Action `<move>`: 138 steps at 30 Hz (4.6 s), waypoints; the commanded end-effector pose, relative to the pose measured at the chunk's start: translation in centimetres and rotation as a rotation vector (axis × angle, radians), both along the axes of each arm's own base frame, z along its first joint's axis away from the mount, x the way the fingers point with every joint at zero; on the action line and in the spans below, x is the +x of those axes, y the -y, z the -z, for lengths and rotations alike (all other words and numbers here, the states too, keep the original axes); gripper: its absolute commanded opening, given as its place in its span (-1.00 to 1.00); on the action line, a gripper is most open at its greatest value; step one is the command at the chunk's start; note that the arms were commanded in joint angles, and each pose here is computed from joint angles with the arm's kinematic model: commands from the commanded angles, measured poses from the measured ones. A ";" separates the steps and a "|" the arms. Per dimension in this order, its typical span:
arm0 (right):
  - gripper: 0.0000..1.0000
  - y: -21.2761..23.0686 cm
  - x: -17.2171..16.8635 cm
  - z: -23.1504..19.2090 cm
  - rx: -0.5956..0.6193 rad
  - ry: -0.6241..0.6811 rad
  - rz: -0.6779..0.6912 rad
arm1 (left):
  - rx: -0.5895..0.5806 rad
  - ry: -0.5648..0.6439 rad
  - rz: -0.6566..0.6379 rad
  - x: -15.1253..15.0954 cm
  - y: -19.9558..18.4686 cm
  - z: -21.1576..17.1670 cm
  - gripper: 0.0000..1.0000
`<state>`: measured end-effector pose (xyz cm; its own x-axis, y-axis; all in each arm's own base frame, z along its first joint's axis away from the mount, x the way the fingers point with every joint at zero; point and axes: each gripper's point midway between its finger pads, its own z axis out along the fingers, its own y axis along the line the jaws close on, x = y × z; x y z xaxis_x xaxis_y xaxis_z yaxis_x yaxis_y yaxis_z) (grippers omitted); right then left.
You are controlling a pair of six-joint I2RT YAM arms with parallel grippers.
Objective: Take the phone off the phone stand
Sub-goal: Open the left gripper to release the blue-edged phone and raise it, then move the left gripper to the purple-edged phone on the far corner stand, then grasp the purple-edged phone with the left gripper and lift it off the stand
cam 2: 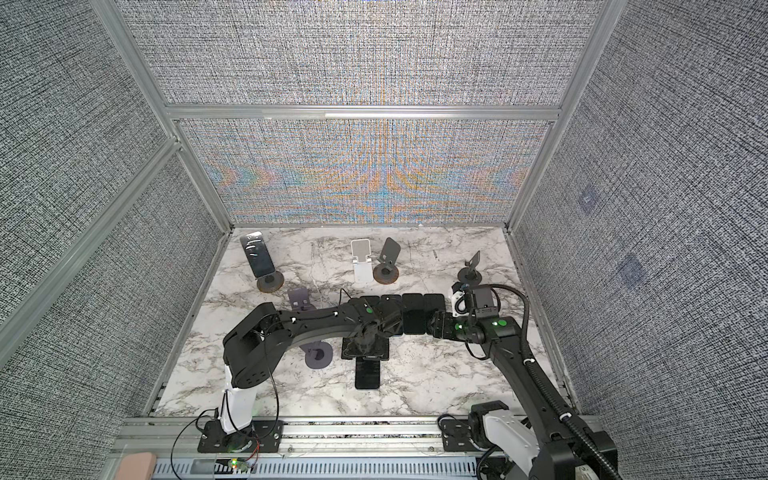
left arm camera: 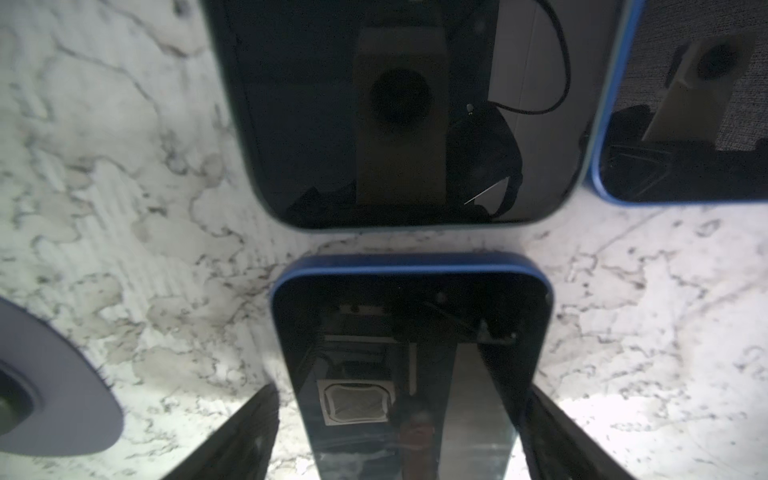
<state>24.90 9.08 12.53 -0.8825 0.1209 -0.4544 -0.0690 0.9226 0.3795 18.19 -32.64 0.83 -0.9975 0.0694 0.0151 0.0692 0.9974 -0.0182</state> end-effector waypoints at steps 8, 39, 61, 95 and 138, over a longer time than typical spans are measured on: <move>0.42 0.0 0.0 -0.1 0.001 0.006 -0.006 | 0.046 0.054 -0.012 0.7 -1.1 -0.3 0.81; 0.42 -0.3 -0.2 -0.4 0.017 0.003 -0.006 | 0.081 0.728 -0.184 12.8 -15.0 -21.7 0.97; 0.43 -0.9 -1.7 -2.0 0.063 0.027 -0.027 | 0.273 0.924 -0.515 21.8 -33.4 -27.1 0.98; 0.43 -0.3 -3.0 -1.7 0.040 0.024 -0.019 | 0.074 0.663 -0.503 35.3 -35.9 -14.5 0.98; 0.38 -2.7 -0.8 -4.4 0.148 0.092 -0.110 | -0.115 0.605 -0.382 31.5 -32.1 -20.3 0.40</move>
